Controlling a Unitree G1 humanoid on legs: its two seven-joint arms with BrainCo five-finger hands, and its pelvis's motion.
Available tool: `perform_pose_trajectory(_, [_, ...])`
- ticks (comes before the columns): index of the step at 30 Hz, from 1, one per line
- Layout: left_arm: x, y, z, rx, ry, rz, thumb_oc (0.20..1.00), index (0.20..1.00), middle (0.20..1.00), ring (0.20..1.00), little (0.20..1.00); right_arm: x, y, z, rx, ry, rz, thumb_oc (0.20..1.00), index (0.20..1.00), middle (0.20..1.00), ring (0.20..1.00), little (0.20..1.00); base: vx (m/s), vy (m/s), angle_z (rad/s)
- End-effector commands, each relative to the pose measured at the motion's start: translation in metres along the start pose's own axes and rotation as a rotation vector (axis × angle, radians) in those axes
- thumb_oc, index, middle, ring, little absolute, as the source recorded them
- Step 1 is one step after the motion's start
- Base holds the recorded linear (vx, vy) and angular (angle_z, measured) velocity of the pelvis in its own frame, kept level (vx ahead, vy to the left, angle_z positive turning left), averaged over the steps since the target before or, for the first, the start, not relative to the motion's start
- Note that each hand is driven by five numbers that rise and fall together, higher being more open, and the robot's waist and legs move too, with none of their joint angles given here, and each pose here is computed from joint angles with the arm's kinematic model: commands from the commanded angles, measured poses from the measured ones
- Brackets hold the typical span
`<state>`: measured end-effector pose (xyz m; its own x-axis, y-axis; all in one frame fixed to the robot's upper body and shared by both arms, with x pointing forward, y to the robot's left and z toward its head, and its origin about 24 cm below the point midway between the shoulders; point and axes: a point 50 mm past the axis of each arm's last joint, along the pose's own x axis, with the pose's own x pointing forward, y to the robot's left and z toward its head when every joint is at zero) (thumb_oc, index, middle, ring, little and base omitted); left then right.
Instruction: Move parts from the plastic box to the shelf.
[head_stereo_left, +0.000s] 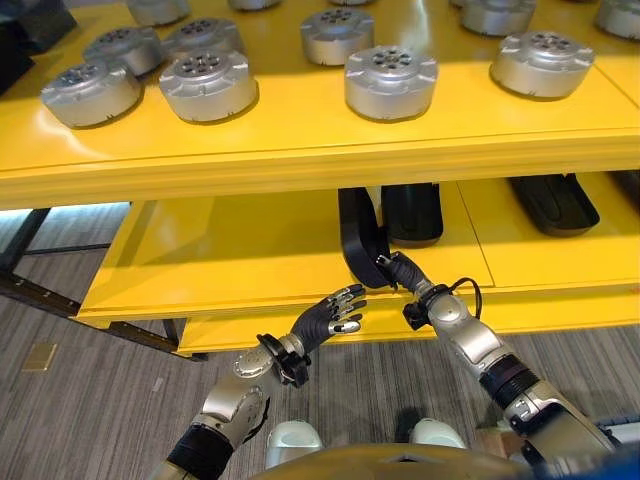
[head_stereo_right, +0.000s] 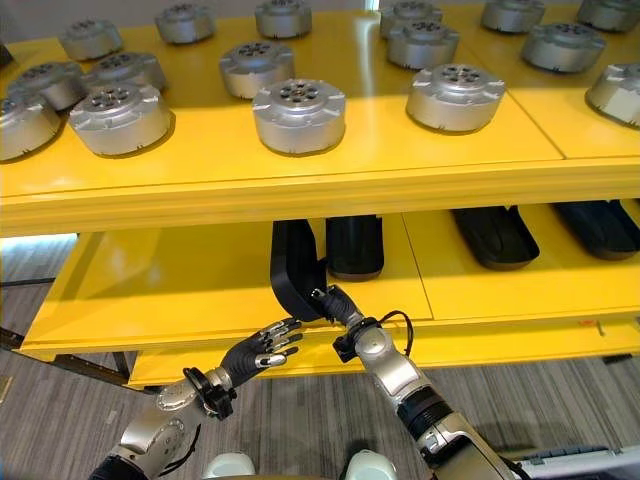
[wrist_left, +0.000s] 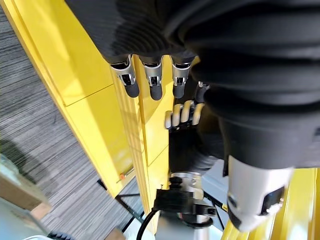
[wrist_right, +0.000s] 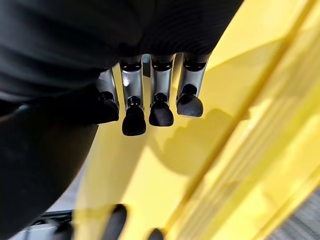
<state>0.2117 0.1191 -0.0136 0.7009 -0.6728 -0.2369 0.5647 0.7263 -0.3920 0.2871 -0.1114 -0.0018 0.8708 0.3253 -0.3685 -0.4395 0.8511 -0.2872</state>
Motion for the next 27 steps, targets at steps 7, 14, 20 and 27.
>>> perform_pose_trajectory(7, [-0.001, 0.0, 0.016, 0.007, -0.048, -0.004, 1.0, 1.0, 1.0, 1.0, 1.0, 0.013, 0.002, 0.04, 0.119, -0.173, -0.02, 0.2, 0.2, 0.2, 0.2, 0.2, -0.02, 0.208, -0.19])
perform_pose_trajectory(14, [-0.006, 0.007, 0.025, 0.041, -0.056, 0.006, 1.0, 1.0, 1.0, 1.0, 1.0, 0.017, 0.0, 0.05, 0.13, -0.204, -0.096, 0.2, 0.2, 0.2, 0.2, 0.2, -0.1, 0.084, 0.16])
perform_pose_trajectory(20, [-0.009, 0.006, 0.028, 0.05, -0.064, 0.005, 1.0, 1.0, 1.0, 1.0, 1.0, 0.019, -0.009, 0.056, 0.113, -0.211, -0.144, 0.2, 0.2, 0.2, 0.2, 0.2, -0.09, 0.014, 0.09])
perform_pose_trajectory(27, [-0.006, 0.004, 0.023, 0.028, -0.052, -0.003, 1.0, 1.0, 1.0, 1.0, 1.0, 0.024, -0.034, 0.054, 0.112, -0.155, -0.24, 0.2, 0.2, 0.2, 0.2, 0.2, -0.01, 0.024, 0.04])
